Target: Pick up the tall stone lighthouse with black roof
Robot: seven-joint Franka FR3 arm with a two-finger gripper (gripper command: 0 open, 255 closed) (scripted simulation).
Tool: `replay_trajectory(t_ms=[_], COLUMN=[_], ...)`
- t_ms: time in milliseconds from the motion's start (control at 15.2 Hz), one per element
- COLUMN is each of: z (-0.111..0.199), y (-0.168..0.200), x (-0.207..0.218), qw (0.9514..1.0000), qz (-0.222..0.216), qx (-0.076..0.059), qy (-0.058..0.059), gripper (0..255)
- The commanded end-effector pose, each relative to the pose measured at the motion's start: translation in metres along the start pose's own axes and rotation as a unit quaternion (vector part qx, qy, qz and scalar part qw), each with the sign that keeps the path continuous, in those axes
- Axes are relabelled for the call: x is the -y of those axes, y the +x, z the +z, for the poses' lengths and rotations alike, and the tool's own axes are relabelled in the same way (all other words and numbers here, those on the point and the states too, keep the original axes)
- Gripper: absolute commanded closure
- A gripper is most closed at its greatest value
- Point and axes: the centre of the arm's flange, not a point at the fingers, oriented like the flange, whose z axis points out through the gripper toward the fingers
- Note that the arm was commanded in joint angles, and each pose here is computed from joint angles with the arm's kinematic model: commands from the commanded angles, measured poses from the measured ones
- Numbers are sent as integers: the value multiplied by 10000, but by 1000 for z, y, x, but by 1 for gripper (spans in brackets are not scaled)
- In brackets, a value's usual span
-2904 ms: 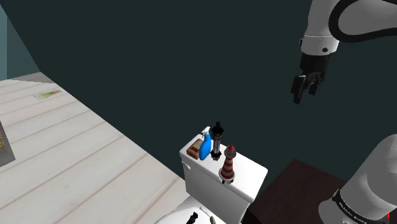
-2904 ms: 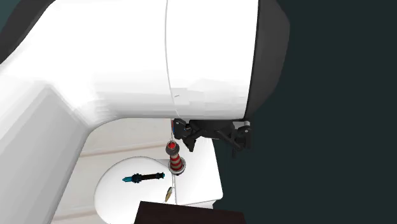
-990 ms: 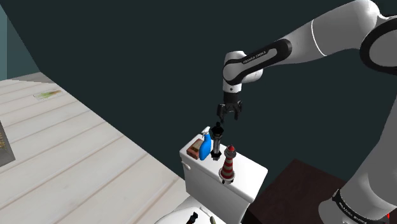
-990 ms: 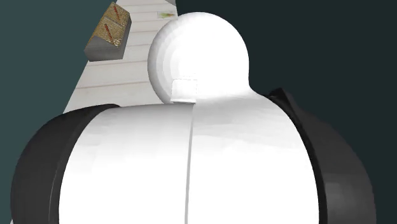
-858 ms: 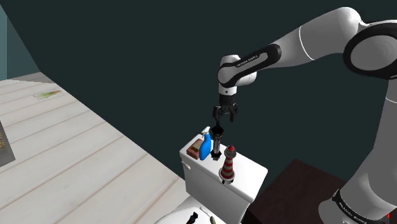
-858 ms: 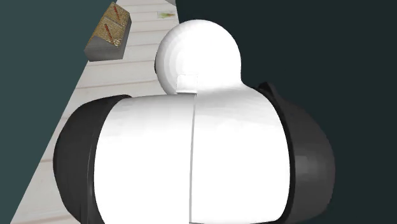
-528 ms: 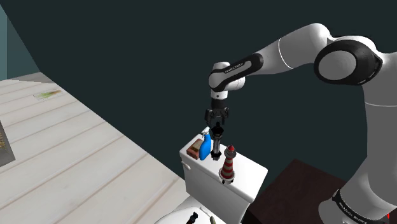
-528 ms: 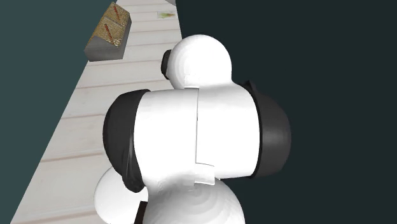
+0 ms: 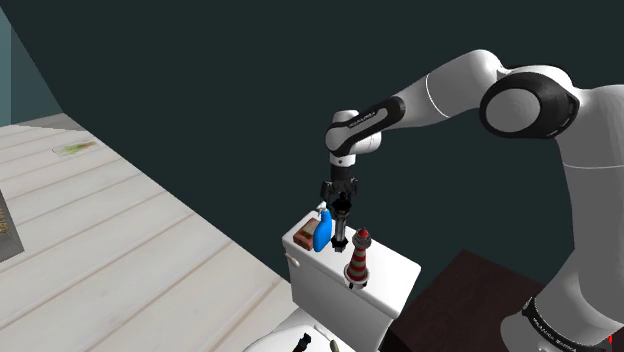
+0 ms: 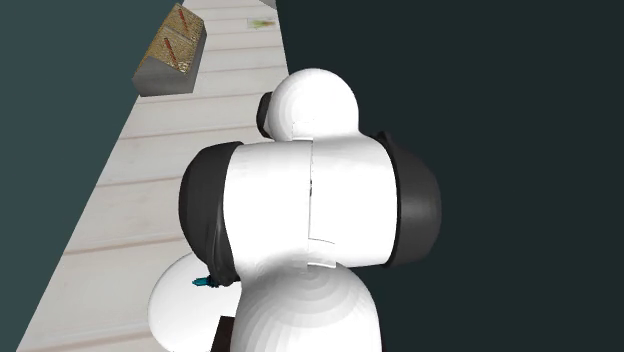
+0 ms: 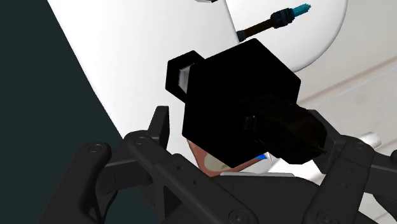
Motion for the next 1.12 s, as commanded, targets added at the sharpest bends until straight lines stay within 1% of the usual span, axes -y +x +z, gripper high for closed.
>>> replay_trajectory(t_ms=[0, 66, 660, 1056], z=[2, 2, 2, -28], y=[1, 0, 1, -7], x=[0, 0, 0, 6], qw=[10000, 10000, 10000, 10000], qz=[-1, -1, -1, -1], qx=[-2, -2, -2, -2], qy=[0, 0, 0, 0], gripper=[0, 255, 255, 255])
